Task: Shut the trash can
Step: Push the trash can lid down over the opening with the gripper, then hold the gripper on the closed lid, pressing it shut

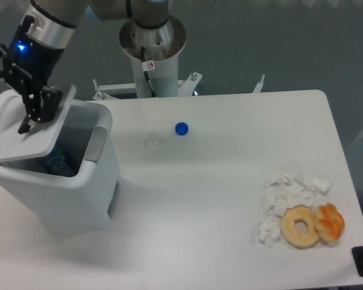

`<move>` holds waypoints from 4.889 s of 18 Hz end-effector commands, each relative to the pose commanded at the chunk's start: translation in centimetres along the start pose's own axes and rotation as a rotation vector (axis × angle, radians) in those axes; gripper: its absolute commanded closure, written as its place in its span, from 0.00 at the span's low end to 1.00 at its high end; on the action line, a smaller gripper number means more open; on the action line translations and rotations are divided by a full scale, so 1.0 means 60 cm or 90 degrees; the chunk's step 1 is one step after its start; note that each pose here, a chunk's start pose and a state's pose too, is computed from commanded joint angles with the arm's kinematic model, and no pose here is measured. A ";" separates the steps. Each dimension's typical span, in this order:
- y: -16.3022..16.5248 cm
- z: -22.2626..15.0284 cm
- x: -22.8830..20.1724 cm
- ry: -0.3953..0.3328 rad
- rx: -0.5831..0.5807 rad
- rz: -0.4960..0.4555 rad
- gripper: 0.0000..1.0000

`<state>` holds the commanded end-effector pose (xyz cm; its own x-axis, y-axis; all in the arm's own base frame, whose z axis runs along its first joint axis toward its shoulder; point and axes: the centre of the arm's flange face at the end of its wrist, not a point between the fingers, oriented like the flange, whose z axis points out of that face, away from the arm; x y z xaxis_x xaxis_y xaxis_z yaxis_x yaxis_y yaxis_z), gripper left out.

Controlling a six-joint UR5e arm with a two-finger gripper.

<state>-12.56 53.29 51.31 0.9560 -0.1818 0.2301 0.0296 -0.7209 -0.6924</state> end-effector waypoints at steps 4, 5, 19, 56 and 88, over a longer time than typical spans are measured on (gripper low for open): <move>0.005 -0.003 -0.014 -0.005 -0.001 -0.014 0.00; 0.007 -0.006 -0.018 -0.006 0.000 -0.018 0.00; 0.024 -0.006 -0.043 -0.013 -0.006 -0.039 0.00; 0.045 -0.001 -0.063 -0.017 -0.017 -0.057 0.00; 0.049 0.005 -0.070 -0.029 -0.028 -0.058 0.00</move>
<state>-16.40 52.15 48.11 0.9623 -0.0842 0.2586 0.1050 -0.7621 -0.6389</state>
